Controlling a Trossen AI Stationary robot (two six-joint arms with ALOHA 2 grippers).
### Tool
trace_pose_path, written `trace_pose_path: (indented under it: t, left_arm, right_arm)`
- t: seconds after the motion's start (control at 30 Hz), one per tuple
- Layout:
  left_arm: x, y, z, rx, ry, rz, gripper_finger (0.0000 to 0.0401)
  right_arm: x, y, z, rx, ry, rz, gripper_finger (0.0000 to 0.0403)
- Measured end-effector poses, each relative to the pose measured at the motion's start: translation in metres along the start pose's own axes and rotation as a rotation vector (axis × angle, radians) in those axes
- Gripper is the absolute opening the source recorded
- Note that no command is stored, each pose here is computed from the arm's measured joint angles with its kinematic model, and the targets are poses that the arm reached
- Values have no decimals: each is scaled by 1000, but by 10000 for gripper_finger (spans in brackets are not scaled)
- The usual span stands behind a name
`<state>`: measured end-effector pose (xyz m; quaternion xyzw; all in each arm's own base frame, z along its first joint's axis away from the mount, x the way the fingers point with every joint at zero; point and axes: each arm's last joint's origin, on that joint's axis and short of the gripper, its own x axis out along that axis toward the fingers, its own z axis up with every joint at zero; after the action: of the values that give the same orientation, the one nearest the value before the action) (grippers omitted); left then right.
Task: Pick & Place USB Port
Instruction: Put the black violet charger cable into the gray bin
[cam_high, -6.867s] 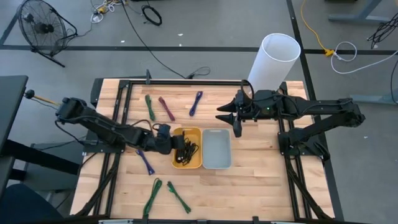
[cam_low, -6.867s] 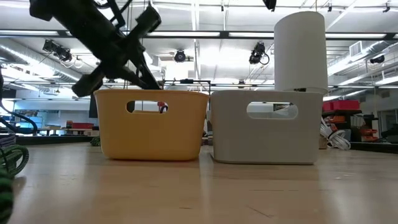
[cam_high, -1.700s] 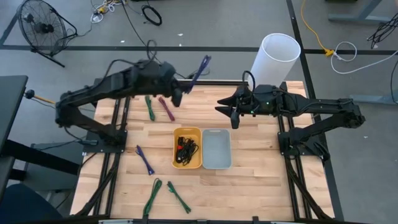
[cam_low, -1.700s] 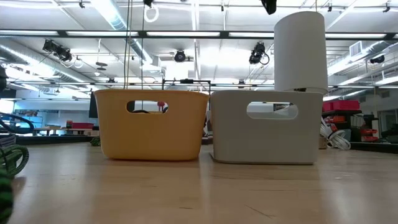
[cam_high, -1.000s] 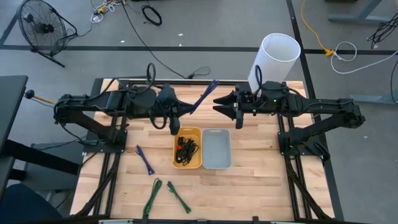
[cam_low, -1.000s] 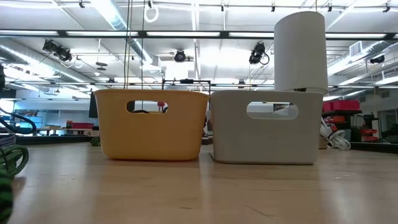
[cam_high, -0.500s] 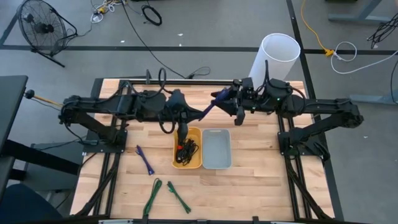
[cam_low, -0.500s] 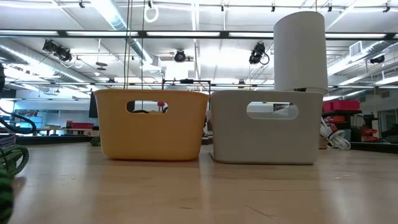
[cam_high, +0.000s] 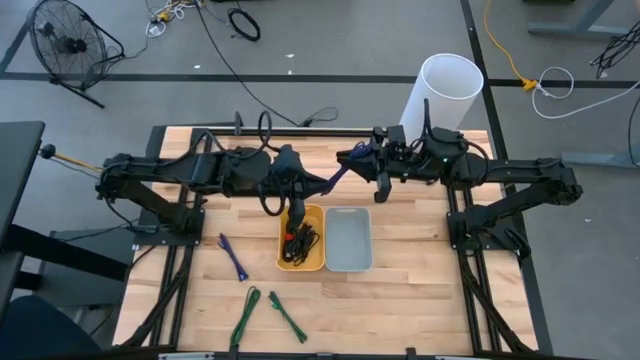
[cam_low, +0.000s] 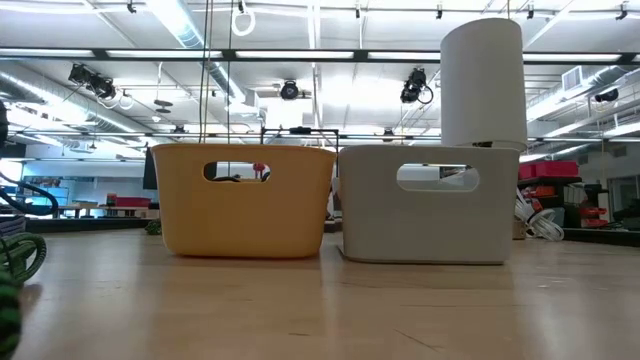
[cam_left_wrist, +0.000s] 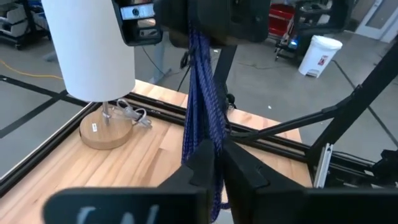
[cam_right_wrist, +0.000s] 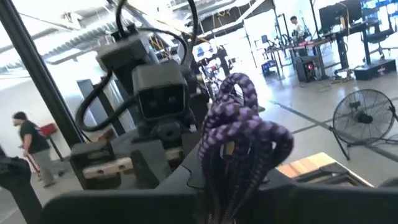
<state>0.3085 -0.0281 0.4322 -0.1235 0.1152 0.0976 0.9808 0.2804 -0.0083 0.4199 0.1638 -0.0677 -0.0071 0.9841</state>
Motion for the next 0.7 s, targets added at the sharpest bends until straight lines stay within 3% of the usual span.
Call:
trace_pose_path:
  t: [0.33, 0.7]
  left_arm:
    - [-3, 0, 1, 58, 12, -38, 83]
    - [-40, 14, 13, 128, -1, 33, 102]
  right_arm:
    - [0, 0, -3, 21, 35, 8, 26]
    - [-4, 5, -45, 194, 406, -66, 26]
